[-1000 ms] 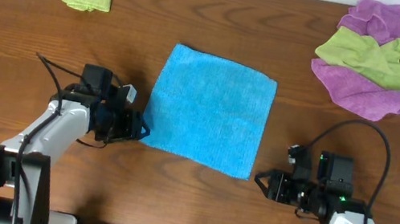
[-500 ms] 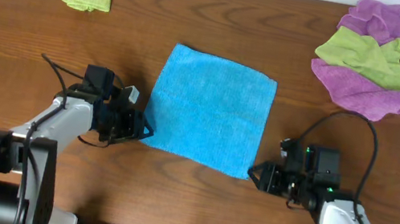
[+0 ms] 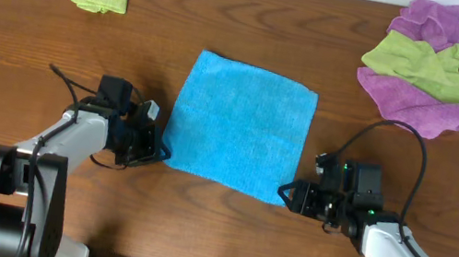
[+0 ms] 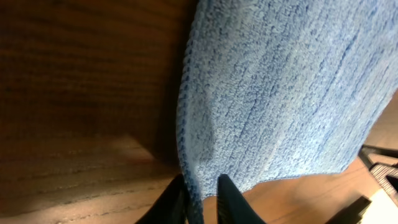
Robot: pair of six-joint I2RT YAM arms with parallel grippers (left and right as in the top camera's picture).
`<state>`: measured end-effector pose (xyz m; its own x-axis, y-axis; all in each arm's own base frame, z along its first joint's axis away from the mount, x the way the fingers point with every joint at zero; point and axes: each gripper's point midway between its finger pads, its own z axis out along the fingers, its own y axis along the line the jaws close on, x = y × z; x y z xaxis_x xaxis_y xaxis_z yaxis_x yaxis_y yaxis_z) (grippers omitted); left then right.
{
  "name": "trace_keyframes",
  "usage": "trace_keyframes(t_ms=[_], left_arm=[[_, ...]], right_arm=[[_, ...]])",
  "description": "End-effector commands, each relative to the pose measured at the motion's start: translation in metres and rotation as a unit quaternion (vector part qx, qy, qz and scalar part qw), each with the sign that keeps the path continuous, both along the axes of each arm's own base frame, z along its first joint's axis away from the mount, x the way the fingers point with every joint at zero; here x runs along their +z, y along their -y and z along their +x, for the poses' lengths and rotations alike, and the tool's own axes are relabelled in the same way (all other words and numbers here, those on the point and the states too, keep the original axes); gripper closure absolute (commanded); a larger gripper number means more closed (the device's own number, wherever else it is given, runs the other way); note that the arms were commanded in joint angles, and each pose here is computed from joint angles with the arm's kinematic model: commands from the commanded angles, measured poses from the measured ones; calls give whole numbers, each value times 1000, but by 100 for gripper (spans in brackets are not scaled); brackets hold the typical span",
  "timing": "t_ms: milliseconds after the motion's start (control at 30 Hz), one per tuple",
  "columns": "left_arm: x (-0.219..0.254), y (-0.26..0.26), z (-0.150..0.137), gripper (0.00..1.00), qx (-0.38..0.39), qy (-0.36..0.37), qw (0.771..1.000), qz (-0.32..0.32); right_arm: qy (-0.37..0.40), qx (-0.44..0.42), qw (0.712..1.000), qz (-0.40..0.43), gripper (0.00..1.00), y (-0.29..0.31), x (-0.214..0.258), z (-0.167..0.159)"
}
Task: Fold the cloth
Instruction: 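Grasp the cloth's bottom corners with both grippers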
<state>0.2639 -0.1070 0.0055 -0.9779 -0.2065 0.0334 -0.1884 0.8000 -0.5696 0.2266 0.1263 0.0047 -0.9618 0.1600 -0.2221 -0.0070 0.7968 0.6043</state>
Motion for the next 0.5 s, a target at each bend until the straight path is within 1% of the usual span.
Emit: trace_keyframes(t_ms=[0, 100, 367, 467], left_arm=[[-4, 1, -3, 88, 9, -15, 1000, -5], [-2, 3, -3, 91, 7, -15, 1000, -12], [-2, 3, -3, 92, 9, -15, 1000, -14], [-2, 3, -3, 94, 9, -15, 1000, -14]], right_arm=[[-46, -11, 998, -40, 55, 7, -23, -19], [-59, -16, 996, -57, 55, 9, -27, -24], [-67, -36, 992, -101, 55, 13, -35, -27], [-70, -46, 990, -114, 58, 14, -37, -28]])
